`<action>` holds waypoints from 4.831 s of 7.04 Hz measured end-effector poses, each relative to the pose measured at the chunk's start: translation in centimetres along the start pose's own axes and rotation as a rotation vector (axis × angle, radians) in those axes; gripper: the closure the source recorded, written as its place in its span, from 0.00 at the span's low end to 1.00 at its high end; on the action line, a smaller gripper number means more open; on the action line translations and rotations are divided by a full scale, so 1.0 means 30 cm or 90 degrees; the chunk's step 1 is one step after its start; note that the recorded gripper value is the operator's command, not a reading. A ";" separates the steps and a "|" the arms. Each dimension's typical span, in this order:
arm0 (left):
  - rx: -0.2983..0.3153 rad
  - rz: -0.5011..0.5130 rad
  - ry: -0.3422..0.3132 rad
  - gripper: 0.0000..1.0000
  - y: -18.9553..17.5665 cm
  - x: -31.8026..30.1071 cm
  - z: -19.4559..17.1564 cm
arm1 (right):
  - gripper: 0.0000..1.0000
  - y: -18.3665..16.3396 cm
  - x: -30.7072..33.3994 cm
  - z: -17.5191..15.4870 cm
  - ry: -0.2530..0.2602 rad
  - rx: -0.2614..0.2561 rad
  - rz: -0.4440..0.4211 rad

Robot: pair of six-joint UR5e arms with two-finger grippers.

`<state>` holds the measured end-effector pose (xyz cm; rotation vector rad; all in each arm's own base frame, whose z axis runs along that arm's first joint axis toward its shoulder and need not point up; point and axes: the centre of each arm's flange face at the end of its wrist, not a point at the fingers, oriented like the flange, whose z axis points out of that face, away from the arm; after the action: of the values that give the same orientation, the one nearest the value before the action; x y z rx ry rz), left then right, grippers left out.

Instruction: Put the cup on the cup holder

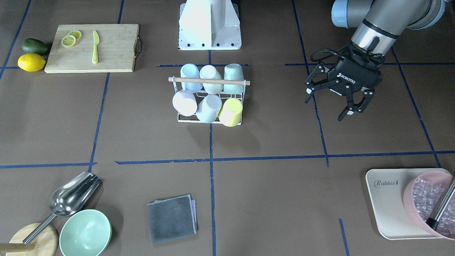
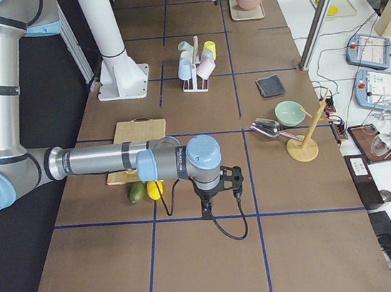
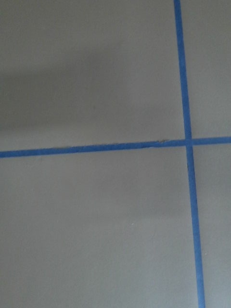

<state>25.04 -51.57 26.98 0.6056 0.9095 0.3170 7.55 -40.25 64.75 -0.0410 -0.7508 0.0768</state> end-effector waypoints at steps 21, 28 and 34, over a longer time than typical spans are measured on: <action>-0.316 -0.248 -0.065 0.00 0.926 -1.327 -0.333 | 0.00 0.026 0.095 -0.024 0.062 -0.001 0.012; -0.318 -0.243 -0.064 0.00 0.939 -1.348 -0.349 | 0.00 0.027 0.098 -0.020 0.061 -0.003 0.013; -0.320 -0.249 -0.062 0.00 0.961 -1.349 -0.350 | 0.00 0.028 0.080 -0.020 0.029 -0.003 0.013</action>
<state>-7.29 -45.31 65.65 -0.0246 0.7940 0.1508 9.66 -39.21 65.89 -0.0540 -0.7055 0.0932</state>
